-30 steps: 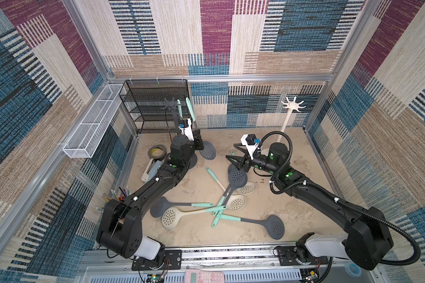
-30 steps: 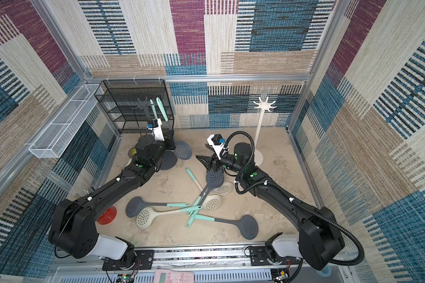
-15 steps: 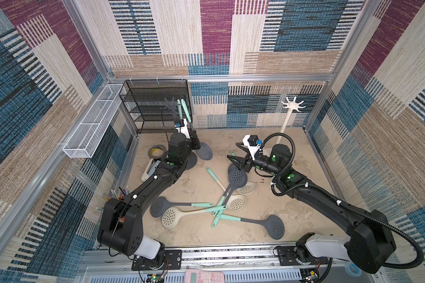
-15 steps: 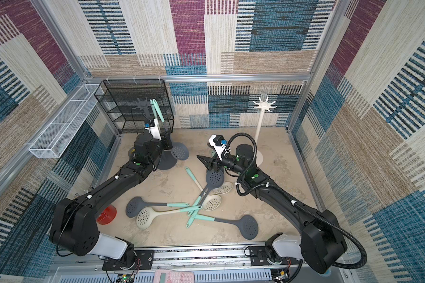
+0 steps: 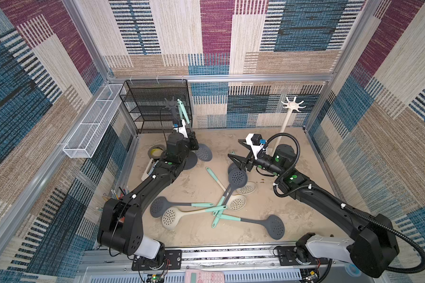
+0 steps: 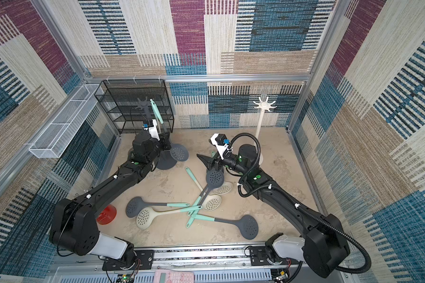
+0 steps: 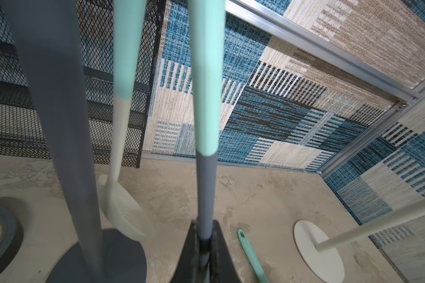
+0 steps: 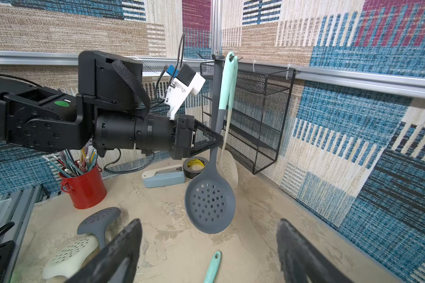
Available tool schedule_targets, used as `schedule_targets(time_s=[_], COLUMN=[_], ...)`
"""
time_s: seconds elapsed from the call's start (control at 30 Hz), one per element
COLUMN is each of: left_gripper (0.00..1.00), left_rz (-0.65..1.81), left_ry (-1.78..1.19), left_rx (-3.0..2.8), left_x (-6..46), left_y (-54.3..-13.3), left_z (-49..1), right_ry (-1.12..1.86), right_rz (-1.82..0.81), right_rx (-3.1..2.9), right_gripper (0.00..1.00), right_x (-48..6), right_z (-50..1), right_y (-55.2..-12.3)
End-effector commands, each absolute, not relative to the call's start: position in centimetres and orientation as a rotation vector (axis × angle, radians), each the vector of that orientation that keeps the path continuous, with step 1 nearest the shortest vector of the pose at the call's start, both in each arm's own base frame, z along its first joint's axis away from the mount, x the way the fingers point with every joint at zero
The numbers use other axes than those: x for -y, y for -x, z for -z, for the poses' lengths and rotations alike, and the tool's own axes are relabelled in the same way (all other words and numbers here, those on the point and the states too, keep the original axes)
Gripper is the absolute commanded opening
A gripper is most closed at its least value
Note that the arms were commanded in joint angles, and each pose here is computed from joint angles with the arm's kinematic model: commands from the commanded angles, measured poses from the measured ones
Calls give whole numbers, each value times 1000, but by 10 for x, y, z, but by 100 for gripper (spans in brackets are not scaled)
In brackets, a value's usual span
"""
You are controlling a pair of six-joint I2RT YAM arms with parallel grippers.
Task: Hang the skimmer on the kitchen utensil rack
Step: Hang the skimmer on the rack.
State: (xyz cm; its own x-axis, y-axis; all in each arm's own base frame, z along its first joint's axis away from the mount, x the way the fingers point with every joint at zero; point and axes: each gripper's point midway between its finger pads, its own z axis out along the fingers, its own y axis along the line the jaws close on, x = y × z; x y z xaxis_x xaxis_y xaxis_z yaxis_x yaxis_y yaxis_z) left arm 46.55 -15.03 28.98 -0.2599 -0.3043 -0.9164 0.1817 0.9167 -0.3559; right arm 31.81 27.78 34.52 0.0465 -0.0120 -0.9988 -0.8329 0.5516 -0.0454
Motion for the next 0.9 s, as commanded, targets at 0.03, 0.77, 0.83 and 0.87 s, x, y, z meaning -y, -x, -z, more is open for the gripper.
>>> schedule_targets(time_s=[0.03,0.77,0.83,0.87], left_gripper=[0,8,12,14], left_rz=[495,409,405,402], left_ry=[109,269,266,263], left_rx=[-1779,-1893,-1902,-1903], left_x=[151,122,121,119], left_y=[-464,-464,-462,-460], left_z=[-294,-271,-272,-273], right_ry=[779,682,662,653], right_rz=[-728,-743,-747,-748], right_rx=[-1340,-1529,-1575,-1603], right_gripper=[88,93,94,94], right_x=[-277,-280,-281,-281], right_z=[-362,-324,-316,-310], right_y=[-316,-346,-351,-354])
